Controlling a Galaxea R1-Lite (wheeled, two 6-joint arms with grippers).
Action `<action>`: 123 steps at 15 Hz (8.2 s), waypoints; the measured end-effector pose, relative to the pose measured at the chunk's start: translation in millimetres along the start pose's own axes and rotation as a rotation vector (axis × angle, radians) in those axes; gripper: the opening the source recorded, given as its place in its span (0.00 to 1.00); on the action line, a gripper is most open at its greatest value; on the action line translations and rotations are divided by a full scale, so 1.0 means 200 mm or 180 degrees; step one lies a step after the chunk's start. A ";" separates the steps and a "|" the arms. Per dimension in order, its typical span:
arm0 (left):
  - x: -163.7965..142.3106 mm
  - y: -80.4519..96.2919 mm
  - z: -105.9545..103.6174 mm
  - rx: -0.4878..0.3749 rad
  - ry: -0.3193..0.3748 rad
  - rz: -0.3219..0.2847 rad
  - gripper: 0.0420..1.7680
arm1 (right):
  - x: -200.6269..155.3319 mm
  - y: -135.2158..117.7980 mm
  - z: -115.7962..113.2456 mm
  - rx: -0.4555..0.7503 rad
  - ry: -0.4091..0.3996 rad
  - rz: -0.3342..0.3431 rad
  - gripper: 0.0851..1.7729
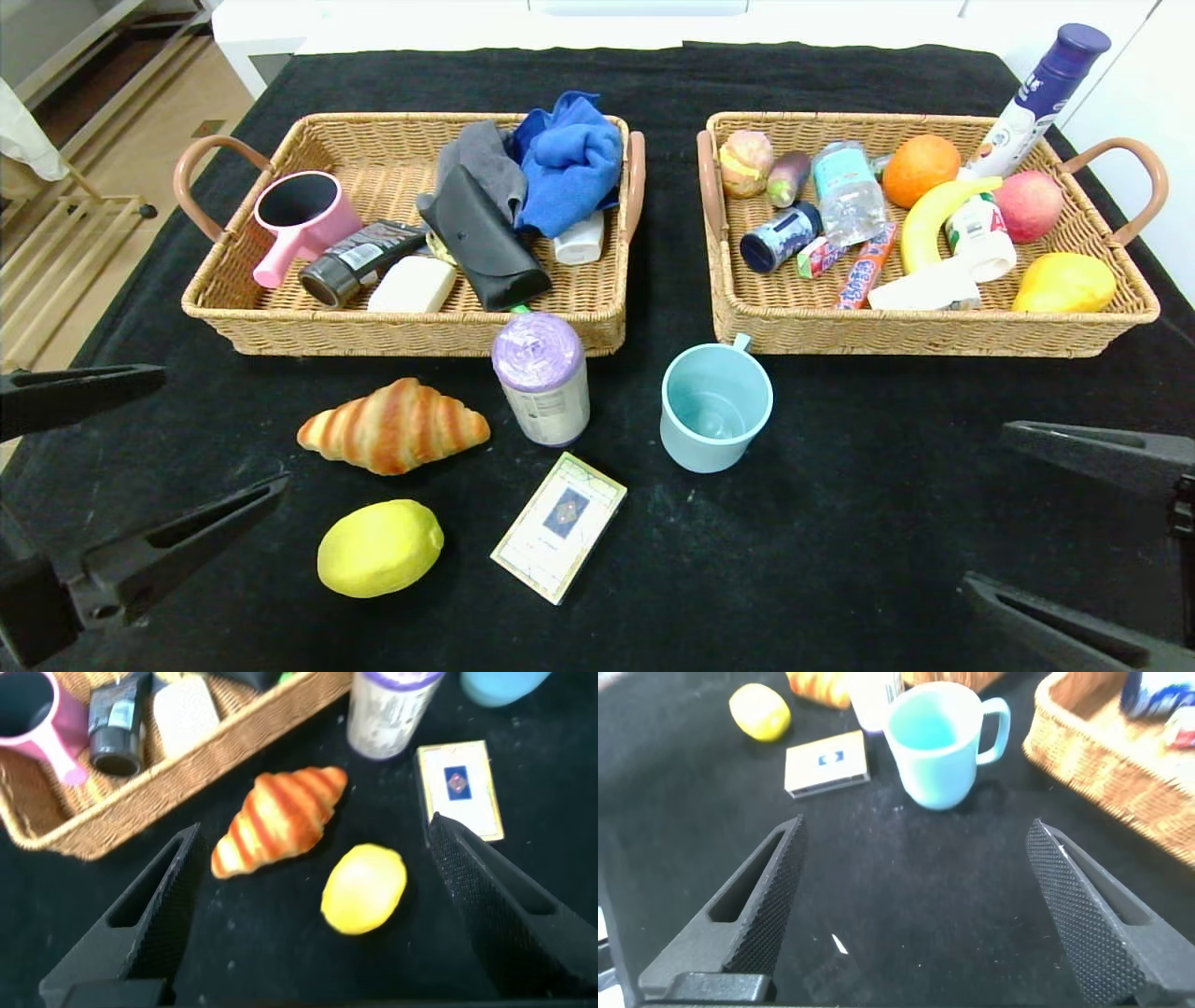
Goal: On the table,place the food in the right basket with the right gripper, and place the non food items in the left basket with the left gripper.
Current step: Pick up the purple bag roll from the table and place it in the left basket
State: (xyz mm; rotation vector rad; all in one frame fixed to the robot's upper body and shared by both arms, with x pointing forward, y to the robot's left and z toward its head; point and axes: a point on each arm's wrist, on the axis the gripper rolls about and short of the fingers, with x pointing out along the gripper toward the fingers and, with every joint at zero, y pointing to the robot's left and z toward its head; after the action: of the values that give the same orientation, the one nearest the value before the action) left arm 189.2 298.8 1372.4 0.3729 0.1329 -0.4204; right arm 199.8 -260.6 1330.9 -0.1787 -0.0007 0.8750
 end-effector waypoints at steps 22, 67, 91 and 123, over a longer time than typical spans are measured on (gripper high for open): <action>0.21 0.03 0.14 -0.1138 0.1326 -0.0162 0.97 | -0.07 0.00 0.05 -0.0069 -0.0172 -0.0109 0.96; 1.01 -0.40 0.37 -0.0794 0.1611 0.0054 0.97 | -0.06 0.00 0.04 -0.0081 -0.0092 -0.0189 0.96; 0.81 -0.35 0.42 -0.0799 0.1468 -0.0028 0.52 | -0.05 0.01 0.00 -0.0153 0.0009 -0.0152 0.96; 1.03 0.03 0.58 -0.0753 -0.0018 0.1605 0.52 | -0.05 0.01 -0.01 -0.0190 0.0040 -0.0151 0.96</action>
State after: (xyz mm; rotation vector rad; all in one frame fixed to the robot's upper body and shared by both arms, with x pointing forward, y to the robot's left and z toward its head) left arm 383.8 182.6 1439.7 0.1615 0.0777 0.0929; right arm 191.8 -266.9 1330.0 -0.2391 -0.0192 0.8268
